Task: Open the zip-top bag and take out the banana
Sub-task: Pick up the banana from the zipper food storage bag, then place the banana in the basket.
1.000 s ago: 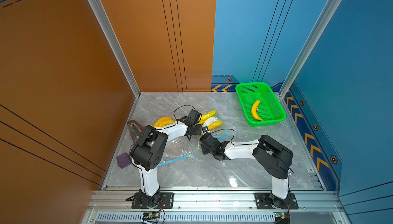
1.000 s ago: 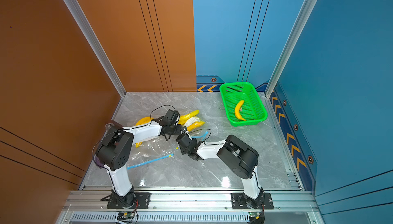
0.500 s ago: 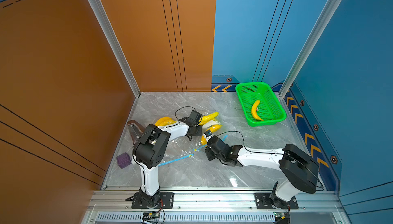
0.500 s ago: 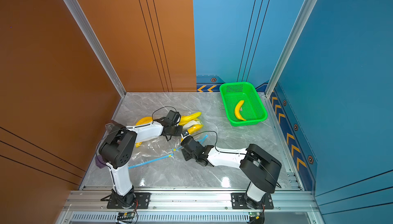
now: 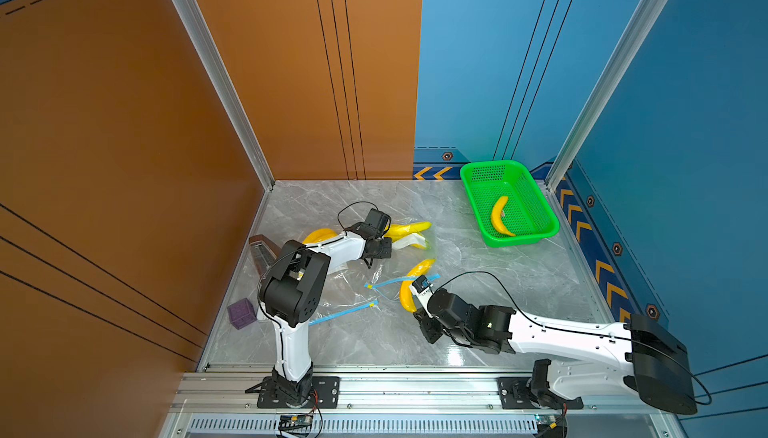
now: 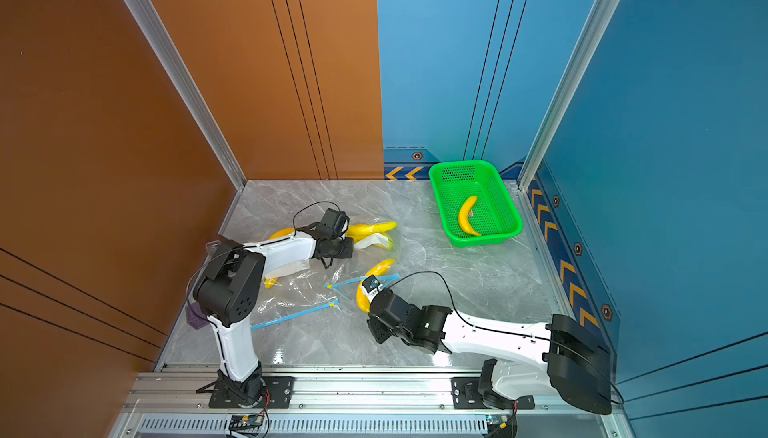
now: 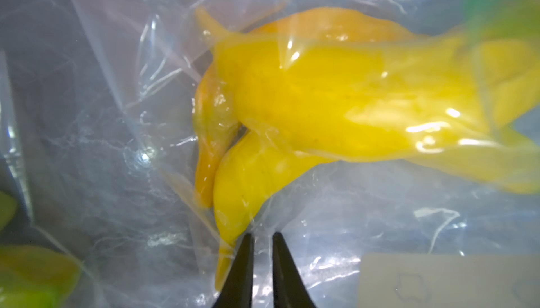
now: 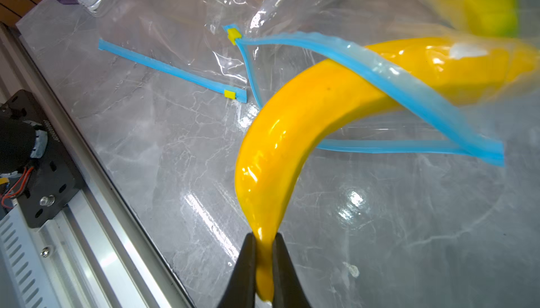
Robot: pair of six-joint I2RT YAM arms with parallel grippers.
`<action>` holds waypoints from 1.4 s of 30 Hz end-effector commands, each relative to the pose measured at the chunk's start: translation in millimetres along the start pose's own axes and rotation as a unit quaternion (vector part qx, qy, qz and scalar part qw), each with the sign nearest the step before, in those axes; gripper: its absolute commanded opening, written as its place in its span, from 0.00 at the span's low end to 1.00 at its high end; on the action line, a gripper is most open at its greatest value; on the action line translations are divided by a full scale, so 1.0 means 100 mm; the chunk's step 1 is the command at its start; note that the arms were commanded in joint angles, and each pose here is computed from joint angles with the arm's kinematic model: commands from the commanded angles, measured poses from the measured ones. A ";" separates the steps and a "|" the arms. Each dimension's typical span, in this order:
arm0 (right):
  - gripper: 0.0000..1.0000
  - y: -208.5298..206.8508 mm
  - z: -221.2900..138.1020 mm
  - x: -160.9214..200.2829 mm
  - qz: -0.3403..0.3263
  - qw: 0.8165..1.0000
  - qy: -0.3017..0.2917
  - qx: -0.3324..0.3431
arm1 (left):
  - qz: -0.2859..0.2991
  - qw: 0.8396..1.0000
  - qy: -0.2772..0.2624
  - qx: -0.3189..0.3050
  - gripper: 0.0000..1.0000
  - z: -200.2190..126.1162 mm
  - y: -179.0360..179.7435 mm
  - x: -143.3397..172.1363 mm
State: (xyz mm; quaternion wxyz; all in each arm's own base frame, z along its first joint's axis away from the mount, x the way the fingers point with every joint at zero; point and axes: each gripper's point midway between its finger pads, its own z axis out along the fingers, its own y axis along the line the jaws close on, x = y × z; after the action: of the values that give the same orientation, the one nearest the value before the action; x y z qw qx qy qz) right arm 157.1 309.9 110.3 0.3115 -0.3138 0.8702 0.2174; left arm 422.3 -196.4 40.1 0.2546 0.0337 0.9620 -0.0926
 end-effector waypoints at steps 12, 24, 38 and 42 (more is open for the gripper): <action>0.02 0.54 -0.40 0.39 -0.085 0.991 0.054 -0.085 | -0.009 0.999 -0.045 0.008 0.39 -0.36 -0.03 -0.30; 0.04 0.84 -0.93 0.25 -0.106 0.977 0.029 -0.183 | -0.031 0.995 -0.091 -0.026 0.59 -0.89 0.35 -0.22; 0.06 -0.58 -0.90 -0.94 0.016 0.993 -0.105 0.055 | -0.037 0.994 -0.102 -0.030 0.63 -1.10 0.50 -0.01; 0.06 -1.41 -0.85 -1.22 0.090 0.979 -0.116 0.138 | -0.034 0.994 -0.098 -0.027 0.63 -1.10 0.50 0.05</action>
State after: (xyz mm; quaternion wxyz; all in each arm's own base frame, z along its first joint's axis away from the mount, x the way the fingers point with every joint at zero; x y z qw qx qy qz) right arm 252.8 234.4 219.6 0.4065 -0.2012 0.8701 0.1928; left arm 377.1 -131.9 125.8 0.3473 -0.0155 0.9335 -0.0880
